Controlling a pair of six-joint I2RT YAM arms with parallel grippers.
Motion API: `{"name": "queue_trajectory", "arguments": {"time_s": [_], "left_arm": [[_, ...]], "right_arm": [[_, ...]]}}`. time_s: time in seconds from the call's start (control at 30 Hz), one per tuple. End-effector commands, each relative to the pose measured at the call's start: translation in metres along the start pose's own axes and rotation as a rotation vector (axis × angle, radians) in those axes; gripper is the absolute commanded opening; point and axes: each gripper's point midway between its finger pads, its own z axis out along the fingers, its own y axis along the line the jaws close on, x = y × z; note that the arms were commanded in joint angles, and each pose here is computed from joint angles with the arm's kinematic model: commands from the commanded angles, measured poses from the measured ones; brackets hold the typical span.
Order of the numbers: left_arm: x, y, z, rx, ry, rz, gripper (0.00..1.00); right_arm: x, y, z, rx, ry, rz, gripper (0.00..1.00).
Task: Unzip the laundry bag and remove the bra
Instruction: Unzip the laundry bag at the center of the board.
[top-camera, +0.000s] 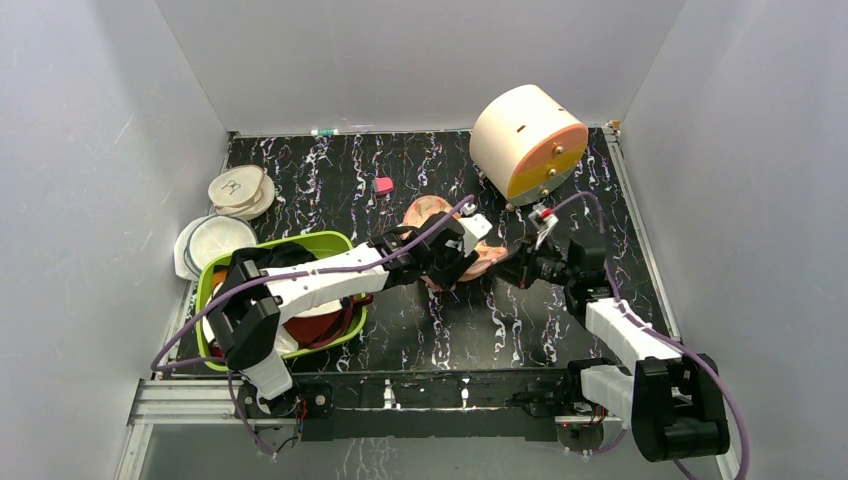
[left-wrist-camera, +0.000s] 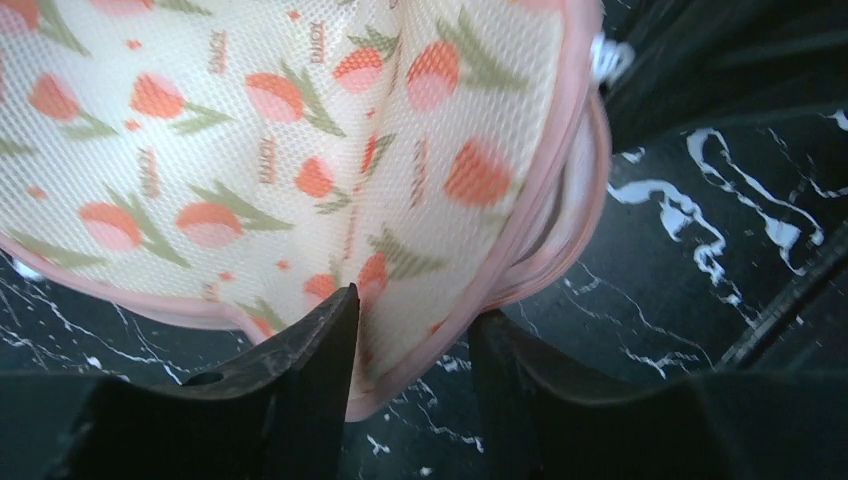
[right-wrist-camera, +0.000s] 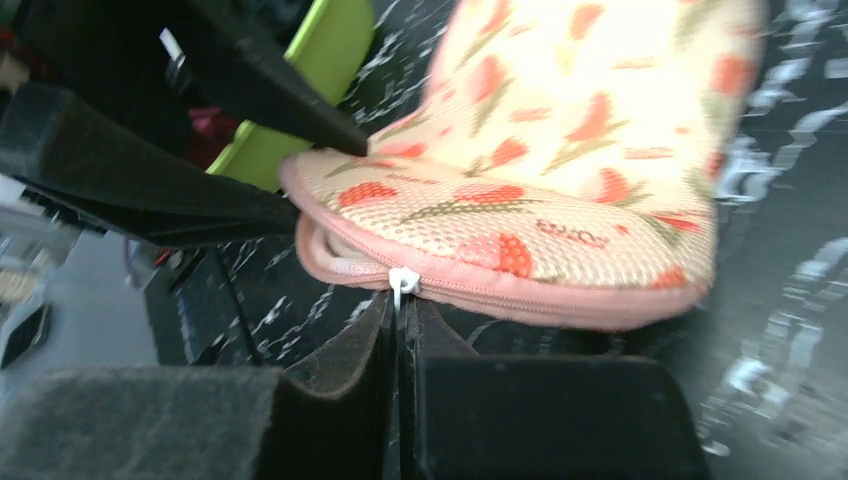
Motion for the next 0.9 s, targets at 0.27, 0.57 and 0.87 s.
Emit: {"name": "queue_trajectory", "arguments": {"time_s": [0.27, 0.57, 0.87], "left_arm": [[-0.027, -0.032, -0.019, 0.181, -0.050, -0.109, 0.64], [-0.020, -0.020, -0.017, 0.122, -0.015, -0.063, 0.30], [-0.017, 0.007, -0.040, -0.009, -0.042, -0.033, 0.00]], "right_arm": [[0.018, 0.049, 0.020, -0.170, 0.039, -0.088, 0.00], [0.017, 0.047, 0.021, -0.157, 0.034, -0.093, 0.00], [0.006, 0.034, 0.027, -0.105, 0.046, -0.118, 0.00]]}}
